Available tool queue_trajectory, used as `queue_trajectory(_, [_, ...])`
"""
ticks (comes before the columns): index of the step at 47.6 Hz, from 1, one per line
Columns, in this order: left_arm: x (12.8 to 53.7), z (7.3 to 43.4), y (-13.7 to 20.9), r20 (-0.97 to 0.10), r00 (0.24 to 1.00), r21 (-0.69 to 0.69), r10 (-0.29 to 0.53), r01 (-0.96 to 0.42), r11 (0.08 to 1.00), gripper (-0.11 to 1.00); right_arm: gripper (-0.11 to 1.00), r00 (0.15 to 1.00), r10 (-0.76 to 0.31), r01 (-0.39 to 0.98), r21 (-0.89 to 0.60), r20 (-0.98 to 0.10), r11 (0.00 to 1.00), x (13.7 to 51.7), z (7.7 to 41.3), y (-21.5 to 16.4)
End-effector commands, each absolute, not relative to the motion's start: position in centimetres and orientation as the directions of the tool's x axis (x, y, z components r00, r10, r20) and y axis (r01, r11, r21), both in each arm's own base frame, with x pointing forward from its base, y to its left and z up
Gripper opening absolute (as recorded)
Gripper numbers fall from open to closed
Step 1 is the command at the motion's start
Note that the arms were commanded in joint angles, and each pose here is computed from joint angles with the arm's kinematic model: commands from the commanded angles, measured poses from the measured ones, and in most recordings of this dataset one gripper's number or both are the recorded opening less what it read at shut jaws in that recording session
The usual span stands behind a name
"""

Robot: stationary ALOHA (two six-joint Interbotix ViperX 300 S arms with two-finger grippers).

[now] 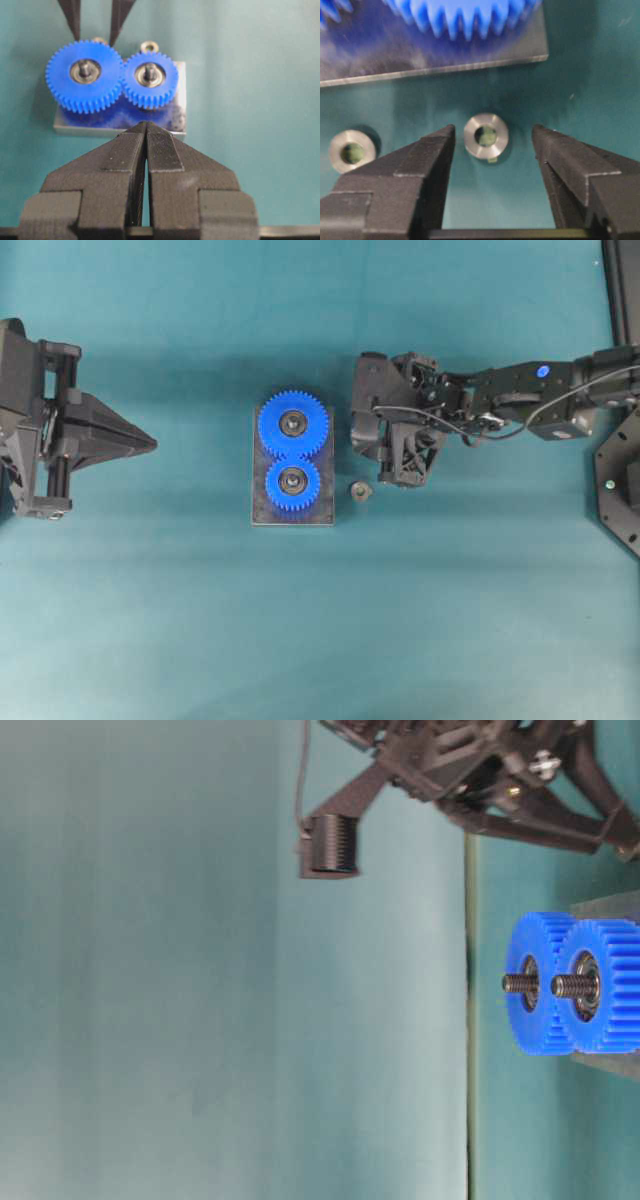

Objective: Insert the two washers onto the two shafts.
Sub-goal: 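Lower the right gripper over the upper washer and close on it, then carry the washer with the right gripper over the upper blue gear's shaft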

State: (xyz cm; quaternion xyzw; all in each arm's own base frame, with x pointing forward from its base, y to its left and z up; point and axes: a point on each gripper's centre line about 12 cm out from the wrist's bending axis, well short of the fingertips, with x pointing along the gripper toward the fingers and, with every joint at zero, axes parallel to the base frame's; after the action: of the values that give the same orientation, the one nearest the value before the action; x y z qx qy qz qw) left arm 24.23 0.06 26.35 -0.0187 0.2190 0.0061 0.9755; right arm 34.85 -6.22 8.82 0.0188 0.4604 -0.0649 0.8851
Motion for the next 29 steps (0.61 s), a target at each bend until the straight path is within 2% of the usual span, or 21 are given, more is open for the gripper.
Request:
queue_trajectory(1, [24.6,27.4,0.1,-0.4,0.917,-0.036,0.006,-0.022,0.999,0.0,0.62,0.59,-0.099,0.118,-0.036,-0.801,0.992,35.5,9.5,-6.2])
queue_trajectory(16, [24.6,27.3,0.1,-0.402,0.915,-0.036,0.006,-0.022,0.999,0.0,0.55,0.561,-0.094,0.127,-0.026,-0.823,0.992,35.3,8.9,-6.2])
queue_trajectory(19, [24.5,27.3,0.1,-0.402,0.915,-0.036,0.006,-0.022,0.999,0.0,0.49,0.547,-0.089,0.125,-0.023,-0.832,0.992,35.3,8.9,-6.1])
queue_trajectory(24, [24.5,27.3,0.1,-0.404,0.915,-0.036,0.006,-0.022,0.999,0.0,0.33,0.526,-0.083,0.125,-0.019,-0.846,0.992,35.2,9.1,-6.1])
queue_trajectory(29, [24.5,27.3,0.1,-0.404,0.915,-0.036,0.006,-0.022,0.999,0.0,0.32,0.528,-0.083,0.126,-0.018,-0.845,0.992,35.6,9.9,-6.2])
